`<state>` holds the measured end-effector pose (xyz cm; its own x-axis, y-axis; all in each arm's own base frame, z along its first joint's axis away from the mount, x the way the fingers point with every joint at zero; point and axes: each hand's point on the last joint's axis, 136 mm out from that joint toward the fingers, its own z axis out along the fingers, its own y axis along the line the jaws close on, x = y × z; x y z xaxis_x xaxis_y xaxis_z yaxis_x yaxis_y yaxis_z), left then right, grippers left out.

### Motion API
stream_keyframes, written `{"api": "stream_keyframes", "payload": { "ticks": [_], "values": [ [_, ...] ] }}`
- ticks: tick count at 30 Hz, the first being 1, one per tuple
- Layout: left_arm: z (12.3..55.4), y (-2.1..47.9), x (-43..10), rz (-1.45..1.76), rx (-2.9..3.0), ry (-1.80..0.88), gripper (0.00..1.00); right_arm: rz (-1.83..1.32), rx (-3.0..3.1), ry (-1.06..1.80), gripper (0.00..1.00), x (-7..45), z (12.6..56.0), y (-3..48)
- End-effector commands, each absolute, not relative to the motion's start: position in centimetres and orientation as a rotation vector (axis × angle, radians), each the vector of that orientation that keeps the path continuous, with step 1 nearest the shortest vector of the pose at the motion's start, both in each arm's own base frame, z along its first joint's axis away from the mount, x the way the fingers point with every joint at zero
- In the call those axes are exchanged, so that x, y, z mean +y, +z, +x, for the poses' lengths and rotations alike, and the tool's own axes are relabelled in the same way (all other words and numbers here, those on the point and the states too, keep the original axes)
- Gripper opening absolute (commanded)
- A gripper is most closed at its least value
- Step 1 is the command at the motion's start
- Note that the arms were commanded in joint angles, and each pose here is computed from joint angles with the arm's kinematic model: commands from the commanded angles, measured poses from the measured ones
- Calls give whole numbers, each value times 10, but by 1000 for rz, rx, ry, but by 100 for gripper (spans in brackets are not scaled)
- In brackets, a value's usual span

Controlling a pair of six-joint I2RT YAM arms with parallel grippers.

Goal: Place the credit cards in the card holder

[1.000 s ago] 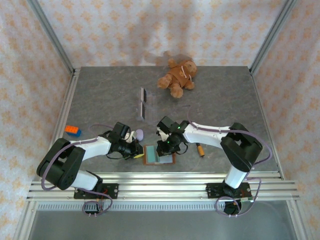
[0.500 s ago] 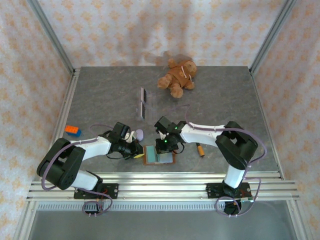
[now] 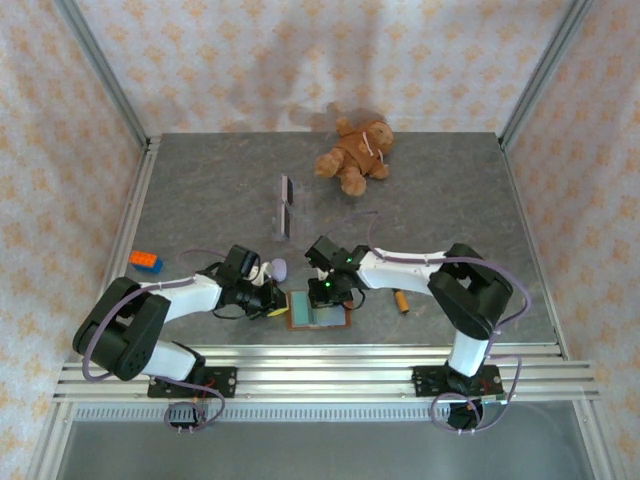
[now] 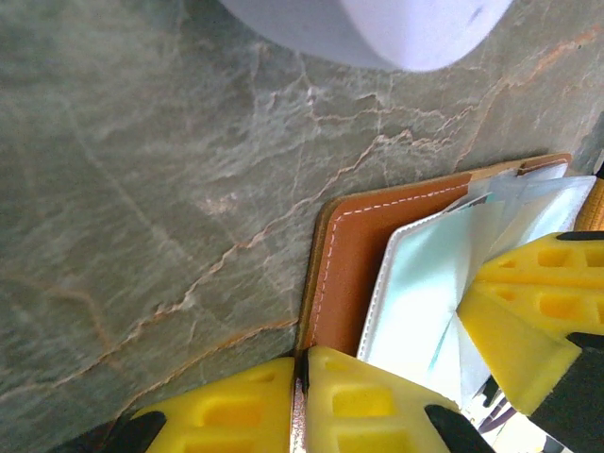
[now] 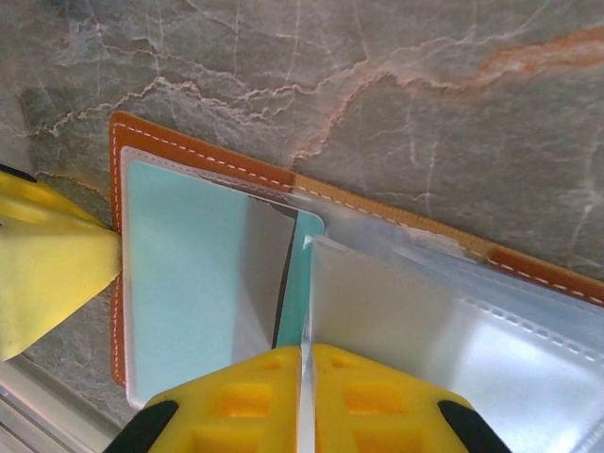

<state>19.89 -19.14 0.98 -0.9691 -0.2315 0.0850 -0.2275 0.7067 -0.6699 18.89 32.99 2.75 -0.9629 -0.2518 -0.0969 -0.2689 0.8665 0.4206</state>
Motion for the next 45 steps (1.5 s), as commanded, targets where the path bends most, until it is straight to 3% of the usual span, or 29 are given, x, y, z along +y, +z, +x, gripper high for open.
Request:
{"api": "stream_keyframes", "payload": {
  "ticks": [1,13,26,33,37,40,45],
  "values": [
    [198,-17,-179,-443,2924,-998,11,-424,3011,667,12,335,184,20],
    [196,-15,-179,-452,2917,-1013,11,-457,2969,659,13,332,185,33],
    [211,50,-177,-322,2828,-967,13,-536,2785,409,30,291,205,82],
    [240,131,-172,-209,2642,-900,22,-470,2502,210,51,261,249,150],
    [254,161,-172,-160,2583,-883,33,-281,2321,79,74,227,271,189],
    [267,183,-166,-103,2546,-828,46,-49,2153,-26,100,186,281,219],
    [290,214,-152,-72,2469,-690,65,40,2073,73,99,164,277,230]
  ]
}}
